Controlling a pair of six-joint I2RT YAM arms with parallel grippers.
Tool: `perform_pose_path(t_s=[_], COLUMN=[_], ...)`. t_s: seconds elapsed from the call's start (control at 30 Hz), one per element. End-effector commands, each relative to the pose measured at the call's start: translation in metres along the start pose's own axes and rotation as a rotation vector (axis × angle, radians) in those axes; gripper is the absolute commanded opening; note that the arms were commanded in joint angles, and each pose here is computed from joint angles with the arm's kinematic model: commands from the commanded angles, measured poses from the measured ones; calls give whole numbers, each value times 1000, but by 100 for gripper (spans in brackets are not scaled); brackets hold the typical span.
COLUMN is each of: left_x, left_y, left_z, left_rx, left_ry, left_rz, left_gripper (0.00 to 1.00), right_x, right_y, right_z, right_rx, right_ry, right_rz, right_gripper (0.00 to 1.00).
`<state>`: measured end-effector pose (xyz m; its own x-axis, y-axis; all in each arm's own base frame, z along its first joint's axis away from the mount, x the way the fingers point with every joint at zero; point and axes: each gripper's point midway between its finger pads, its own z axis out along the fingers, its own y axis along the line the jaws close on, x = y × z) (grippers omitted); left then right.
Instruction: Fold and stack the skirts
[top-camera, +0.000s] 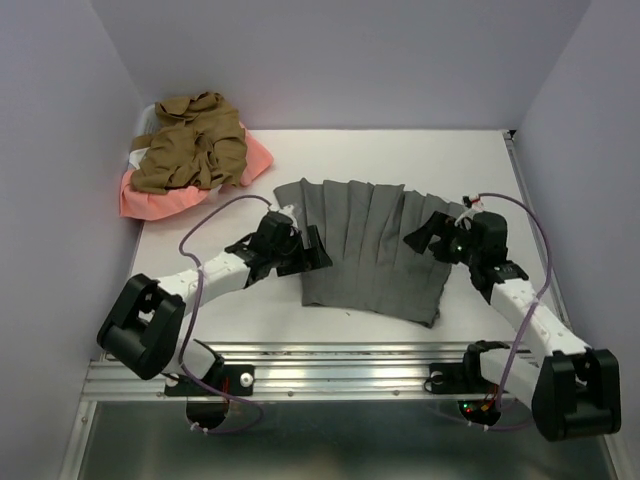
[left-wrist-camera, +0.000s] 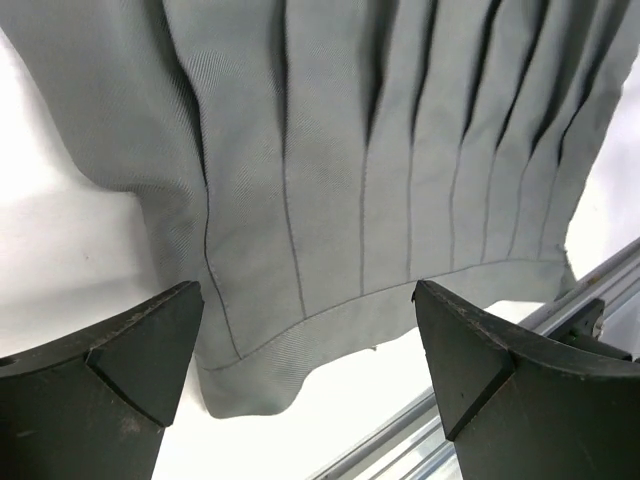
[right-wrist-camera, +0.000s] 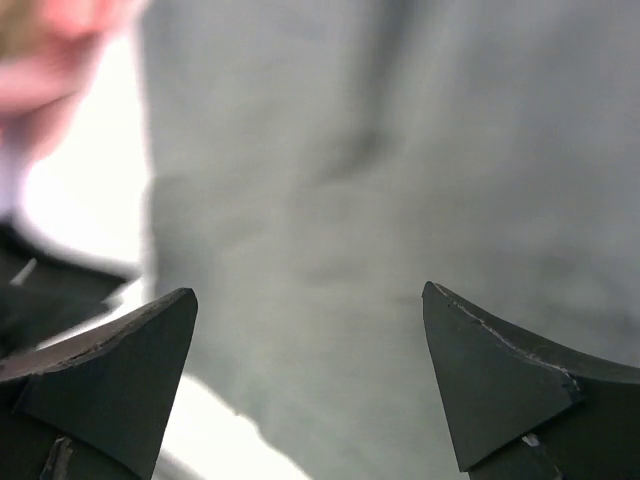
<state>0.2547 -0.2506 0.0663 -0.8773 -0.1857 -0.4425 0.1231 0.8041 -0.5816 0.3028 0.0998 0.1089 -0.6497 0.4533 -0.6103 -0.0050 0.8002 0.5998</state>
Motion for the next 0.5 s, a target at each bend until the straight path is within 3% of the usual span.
perform_pose_path(t_s=[0.0, 0.23, 0.47], left_x=[-62, -146, -183], left_y=[-32, -11, 1], left_z=[-25, -32, 15], left_rx=[-2, -75, -95], left_ry=[-168, -294, -203], left_rz=[40, 11, 89], left_gripper=[99, 99, 99], right_x=[1, 87, 154], right_y=[106, 189, 223], right_z=[-38, -64, -25], right_rx=[-407, -731, -717], right_ry=[7, 168, 290], right_rz=[-240, -459, -651], right_gripper=[100, 100, 100])
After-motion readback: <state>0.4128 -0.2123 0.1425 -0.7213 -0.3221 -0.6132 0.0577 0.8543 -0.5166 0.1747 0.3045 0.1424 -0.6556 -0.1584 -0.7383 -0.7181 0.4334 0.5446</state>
